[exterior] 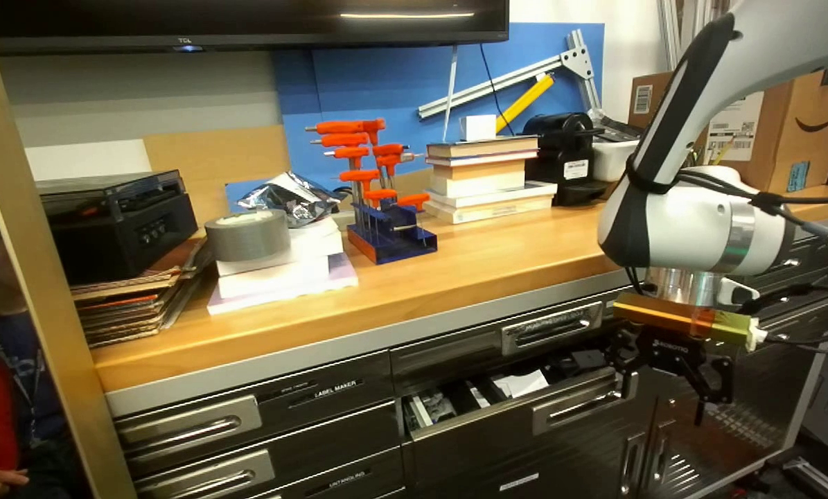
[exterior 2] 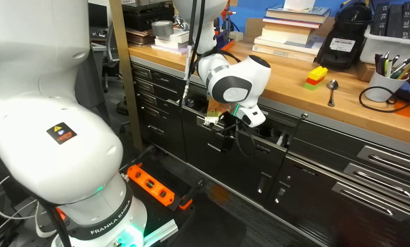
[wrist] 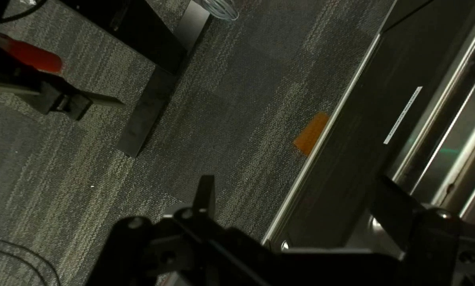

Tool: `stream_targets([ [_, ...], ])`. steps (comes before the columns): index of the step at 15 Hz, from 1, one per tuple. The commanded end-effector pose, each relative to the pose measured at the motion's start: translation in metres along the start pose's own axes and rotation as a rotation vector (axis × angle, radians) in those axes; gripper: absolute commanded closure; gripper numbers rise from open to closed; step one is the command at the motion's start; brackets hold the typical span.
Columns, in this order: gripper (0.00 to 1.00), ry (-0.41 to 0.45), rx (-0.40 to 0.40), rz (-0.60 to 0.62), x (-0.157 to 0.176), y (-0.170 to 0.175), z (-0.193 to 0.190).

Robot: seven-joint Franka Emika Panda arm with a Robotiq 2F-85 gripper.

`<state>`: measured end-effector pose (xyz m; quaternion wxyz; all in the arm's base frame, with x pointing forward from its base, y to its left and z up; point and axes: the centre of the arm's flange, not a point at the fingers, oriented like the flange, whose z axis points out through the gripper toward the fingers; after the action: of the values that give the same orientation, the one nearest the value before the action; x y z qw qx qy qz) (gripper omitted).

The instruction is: Place the two black objects inside the open drawer then push the drawer closed

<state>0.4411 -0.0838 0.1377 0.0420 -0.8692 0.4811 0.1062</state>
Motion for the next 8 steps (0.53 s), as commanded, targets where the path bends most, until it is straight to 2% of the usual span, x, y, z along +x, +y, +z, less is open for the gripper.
stream_targets([
  [1,0.0,-0.032,-0.01,-0.02,0.008,-0.02,-0.002],
  [3,0.0,-0.052,0.009,-0.043,0.008,-0.028,0.005],
  [8,0.0,-0.076,0.15,-0.102,0.0,-0.059,0.04],
])
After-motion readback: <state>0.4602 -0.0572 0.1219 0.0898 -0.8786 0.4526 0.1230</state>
